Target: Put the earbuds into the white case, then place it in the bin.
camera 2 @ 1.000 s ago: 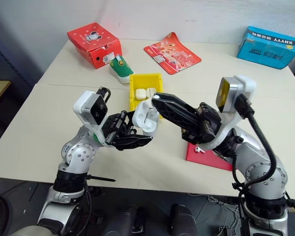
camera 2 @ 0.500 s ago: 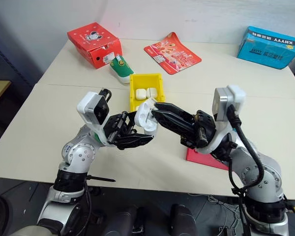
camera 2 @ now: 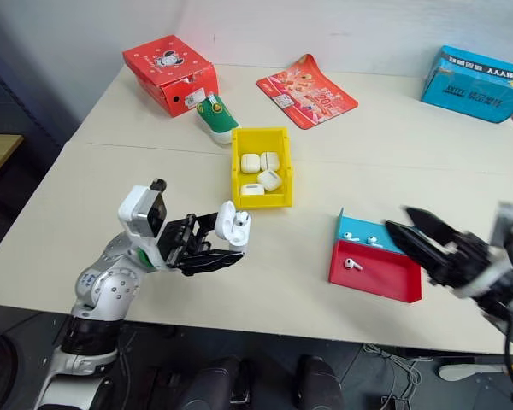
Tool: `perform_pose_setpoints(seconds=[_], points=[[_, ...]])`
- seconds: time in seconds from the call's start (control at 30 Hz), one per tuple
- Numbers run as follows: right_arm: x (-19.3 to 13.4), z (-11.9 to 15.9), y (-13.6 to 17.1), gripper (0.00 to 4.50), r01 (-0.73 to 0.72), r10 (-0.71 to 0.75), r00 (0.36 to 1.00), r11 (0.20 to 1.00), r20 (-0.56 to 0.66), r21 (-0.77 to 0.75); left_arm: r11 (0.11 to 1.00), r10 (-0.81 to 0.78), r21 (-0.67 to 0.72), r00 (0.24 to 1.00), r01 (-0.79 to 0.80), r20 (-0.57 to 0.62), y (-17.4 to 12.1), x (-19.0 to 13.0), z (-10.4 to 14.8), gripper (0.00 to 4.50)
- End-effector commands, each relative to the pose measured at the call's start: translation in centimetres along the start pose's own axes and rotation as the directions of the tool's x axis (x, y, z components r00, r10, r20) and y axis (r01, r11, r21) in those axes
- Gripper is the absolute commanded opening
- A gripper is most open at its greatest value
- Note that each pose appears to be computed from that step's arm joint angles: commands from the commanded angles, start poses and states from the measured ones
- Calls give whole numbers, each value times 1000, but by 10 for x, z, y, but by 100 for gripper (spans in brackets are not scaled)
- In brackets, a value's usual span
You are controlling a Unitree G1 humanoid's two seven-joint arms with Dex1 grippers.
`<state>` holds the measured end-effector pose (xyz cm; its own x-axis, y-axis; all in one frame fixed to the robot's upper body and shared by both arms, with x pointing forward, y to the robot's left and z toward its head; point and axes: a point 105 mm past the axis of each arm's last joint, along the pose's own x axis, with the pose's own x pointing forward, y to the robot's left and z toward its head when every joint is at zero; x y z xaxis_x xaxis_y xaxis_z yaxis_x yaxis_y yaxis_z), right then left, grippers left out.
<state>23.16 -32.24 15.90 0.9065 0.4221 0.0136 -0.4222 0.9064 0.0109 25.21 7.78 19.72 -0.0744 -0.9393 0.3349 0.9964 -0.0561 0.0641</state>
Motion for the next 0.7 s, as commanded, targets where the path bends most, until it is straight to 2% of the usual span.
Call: perform_pose_setpoints(seconds=[0.03,0.13,0.23,0.43,0.6,0.7], points=[[-40,-25,-25,449,-20,-34,987,944,-157,-329,998,20,61,1000,-19,-3,-5,-4,9,280],[-58,-33,-39,449,9,-88,981,912,-174,-411,996,53,66,998,-51,-17,-3,-10,7,280],[-59,-32,-42,449,15,-89,984,903,-152,-429,996,65,68,998,-63,-22,-3,-12,6,280],[-8,6,-19,449,-165,102,981,887,-165,-432,995,72,71,997,-70,-22,-3,-11,6,280],[56,43,7,449,-329,193,915,865,-354,-379,995,56,78,998,-54,-14,-4,-4,6,280],[78,53,28,449,-397,269,873,877,-406,-272,995,54,84,998,-53,-10,-4,-1,6,280]])
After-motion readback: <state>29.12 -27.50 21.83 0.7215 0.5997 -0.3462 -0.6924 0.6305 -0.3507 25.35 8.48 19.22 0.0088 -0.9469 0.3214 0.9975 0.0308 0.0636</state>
